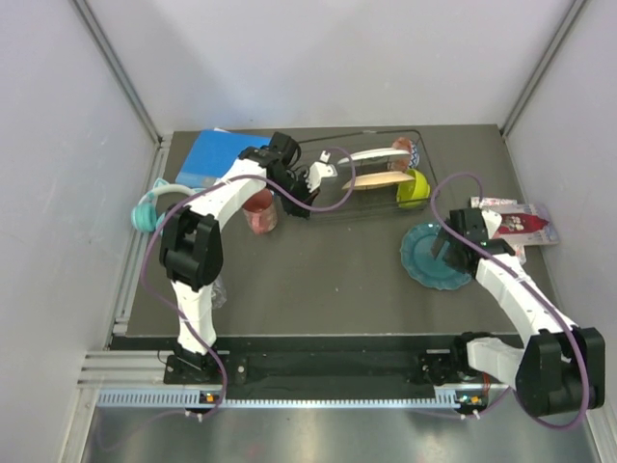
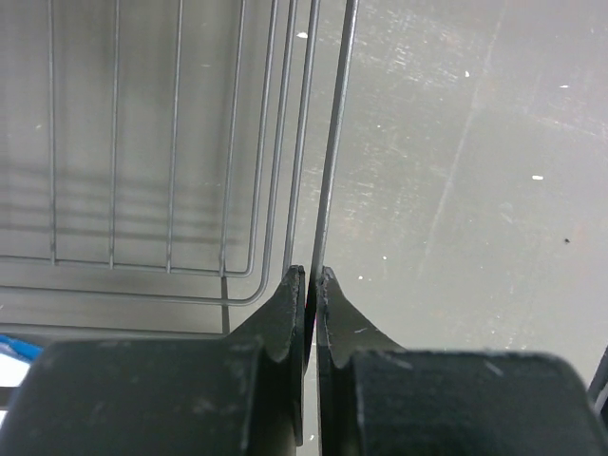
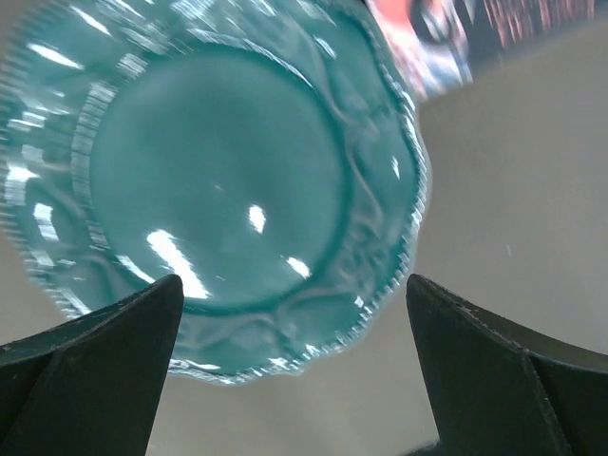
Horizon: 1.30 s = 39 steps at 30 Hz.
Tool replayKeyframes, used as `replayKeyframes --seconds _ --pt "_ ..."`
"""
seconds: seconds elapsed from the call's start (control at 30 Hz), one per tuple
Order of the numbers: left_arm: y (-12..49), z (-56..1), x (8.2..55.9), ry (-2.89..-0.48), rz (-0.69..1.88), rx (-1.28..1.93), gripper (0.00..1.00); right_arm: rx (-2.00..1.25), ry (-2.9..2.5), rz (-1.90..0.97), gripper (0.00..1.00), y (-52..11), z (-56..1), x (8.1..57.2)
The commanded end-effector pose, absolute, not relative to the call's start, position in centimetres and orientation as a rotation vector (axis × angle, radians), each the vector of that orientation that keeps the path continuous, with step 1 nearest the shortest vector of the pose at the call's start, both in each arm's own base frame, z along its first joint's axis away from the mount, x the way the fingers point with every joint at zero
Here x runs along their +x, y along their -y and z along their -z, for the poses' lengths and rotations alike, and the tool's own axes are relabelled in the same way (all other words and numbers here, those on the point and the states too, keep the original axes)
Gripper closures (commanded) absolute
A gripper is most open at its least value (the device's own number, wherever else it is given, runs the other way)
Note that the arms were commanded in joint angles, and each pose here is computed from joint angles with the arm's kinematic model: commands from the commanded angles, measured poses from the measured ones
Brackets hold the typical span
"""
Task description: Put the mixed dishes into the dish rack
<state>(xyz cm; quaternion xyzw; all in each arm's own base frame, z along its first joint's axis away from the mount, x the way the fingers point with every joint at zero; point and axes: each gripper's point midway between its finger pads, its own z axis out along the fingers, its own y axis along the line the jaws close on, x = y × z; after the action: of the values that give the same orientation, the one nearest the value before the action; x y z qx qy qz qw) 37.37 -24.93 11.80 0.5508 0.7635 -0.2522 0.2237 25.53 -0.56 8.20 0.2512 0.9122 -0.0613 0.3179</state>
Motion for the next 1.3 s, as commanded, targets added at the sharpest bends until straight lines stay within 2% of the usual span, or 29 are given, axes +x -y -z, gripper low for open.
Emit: replayKeyframes --seconds 0.0,0.17,0.33,0.53,0.73,0.87,0.9,0.97,1.0,1.1,1.17,1.27 --pt "22.8 -17.2 38.6 -2.089 0.618 1.331 0.97 0.872 -2.372 0.196 0.0 1.8 -7.1 24.3" --pt "22.3 -19.0 37.6 -2.065 0.618 1.334 0.96 0.975 -2.327 0.28 0.01 3.9 -7.0 23.7" --pt "22.1 -19.4 37.0 -2.062 0.629 1.338 0.96 1.077 -2.243 0.229 0.0 5.3 -6.5 23.7" --pt "22.2 -19.1 37.2 -2.064 0.635 1.331 0.96 1.17 -2.347 0.113 0.0 3.9 -2.1 22.7" --pt "22.7 -18.0 37.5 -2.074 0.678 1.329 0.96 1.168 -2.377 -0.044 0.03 1.9 -0.6 23.2" --pt "23.1 -16.7 37.1 -2.095 0.72 1.34 0.95 1.184 -2.409 -0.091 0.24 1.1 0.2 22.4" --pt "23.1 -16.0 36.9 -2.108 0.73 1.345 0.95 1.185 -2.414 -0.114 0.34 0.8 0.2 22.3" --pt "23.1 -15.3 36.8 -2.112 0.731 1.36 0.92 1.19 -2.422 -0.13 0.45 0.5 0.6 21.6" --pt "22.9 -14.3 36.6 -2.13 0.735 1.37 0.91 1.196 -2.439 -0.139 0.57 0.2 1.0 21.0" --pt "22.8 -12.7 36.5 -2.156 0.727 1.381 0.83 1.181 -2.441 -0.195 0.76 -0.4 1.2 20.8" --pt "22.9 -12.1 36.6 -2.166 0.725 1.378 0.75 1.192 -2.433 -0.2 0.79 -0.4 1.0 20.8" --pt "23.0 -11.3 36.8 -2.178 0.713 1.388 0.7 1.178 -2.456 -0.27 0.98 -1.3 0.9 20.7"
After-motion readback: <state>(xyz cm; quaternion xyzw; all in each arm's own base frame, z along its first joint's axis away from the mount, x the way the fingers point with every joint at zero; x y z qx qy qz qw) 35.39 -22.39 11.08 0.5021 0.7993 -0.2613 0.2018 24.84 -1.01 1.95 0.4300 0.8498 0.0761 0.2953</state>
